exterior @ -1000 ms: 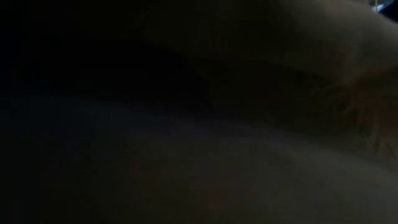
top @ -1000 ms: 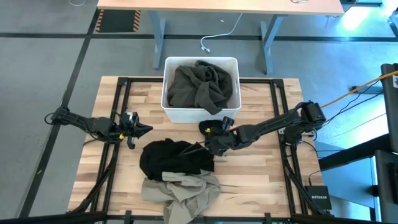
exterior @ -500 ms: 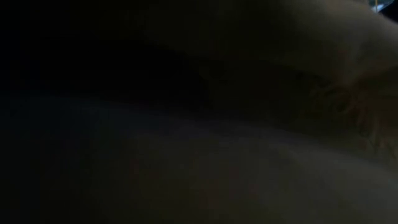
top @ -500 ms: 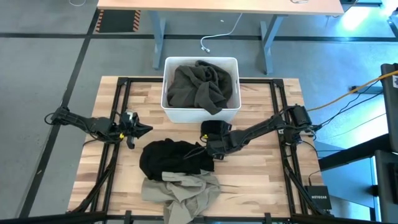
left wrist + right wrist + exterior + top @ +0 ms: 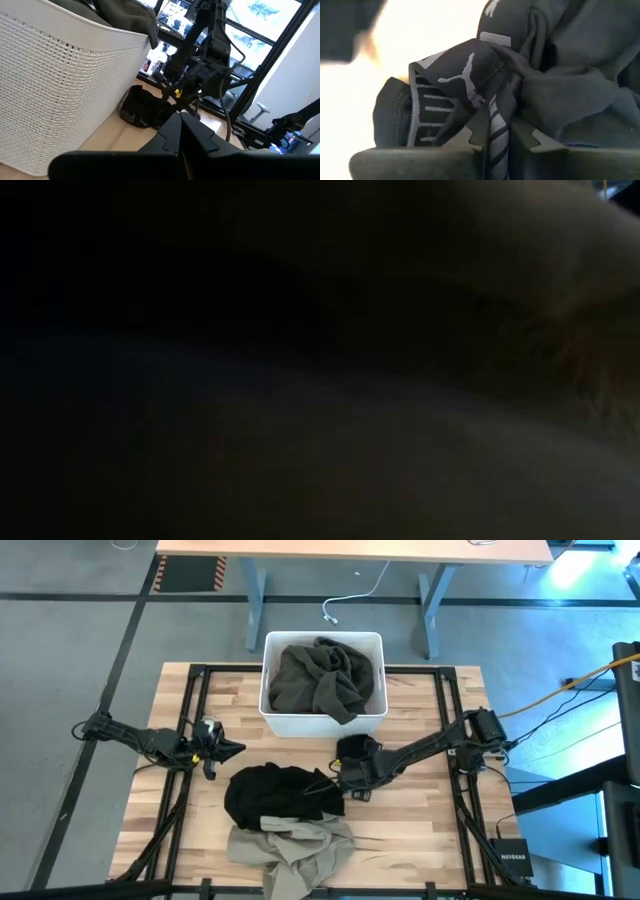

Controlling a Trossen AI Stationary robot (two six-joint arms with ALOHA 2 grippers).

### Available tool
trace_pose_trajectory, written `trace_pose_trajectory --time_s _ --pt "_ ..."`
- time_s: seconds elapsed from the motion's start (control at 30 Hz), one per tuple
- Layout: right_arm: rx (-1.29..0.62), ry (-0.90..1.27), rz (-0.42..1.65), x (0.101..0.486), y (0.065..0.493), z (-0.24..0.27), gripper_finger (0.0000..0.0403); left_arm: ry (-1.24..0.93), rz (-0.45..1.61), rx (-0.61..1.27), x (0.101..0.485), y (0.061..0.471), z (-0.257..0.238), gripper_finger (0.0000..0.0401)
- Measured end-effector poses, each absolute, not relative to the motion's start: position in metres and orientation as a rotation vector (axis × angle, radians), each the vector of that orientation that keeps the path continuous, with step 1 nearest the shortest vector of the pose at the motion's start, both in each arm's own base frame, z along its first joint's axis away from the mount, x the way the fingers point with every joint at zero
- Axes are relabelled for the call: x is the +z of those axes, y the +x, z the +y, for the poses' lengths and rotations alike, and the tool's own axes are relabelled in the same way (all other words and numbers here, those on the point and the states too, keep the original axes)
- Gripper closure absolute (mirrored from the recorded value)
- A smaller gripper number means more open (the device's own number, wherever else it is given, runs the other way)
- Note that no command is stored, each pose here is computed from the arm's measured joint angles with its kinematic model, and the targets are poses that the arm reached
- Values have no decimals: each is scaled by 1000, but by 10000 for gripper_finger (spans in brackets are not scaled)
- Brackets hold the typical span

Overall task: Sort clothes
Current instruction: Put the black boxer into the white laundry bin

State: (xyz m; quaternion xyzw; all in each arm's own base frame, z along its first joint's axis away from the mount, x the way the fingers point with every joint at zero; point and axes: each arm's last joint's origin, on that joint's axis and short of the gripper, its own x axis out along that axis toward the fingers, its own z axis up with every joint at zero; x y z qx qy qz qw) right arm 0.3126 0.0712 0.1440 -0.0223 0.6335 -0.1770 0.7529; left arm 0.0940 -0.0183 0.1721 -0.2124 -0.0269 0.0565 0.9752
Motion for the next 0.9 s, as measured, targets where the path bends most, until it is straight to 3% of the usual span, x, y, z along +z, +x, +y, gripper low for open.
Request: trace_pose_trajectory --time_s 0.1,0.57,0.7,0.9 --pt "-350 -36 1412 150 307 77 376 -423 -54 114 172 94 -18 400" --pt "-377 -124 1400 169 304 86 376 -423 -54 113 172 94 -18 400" --pt "-353 -154 1286 227 304 101 376 -427 -54 113 172 94 -18 400" --pt "-368 -189 937 354 285 108 376 -428 -55 113 172 94 -18 400"
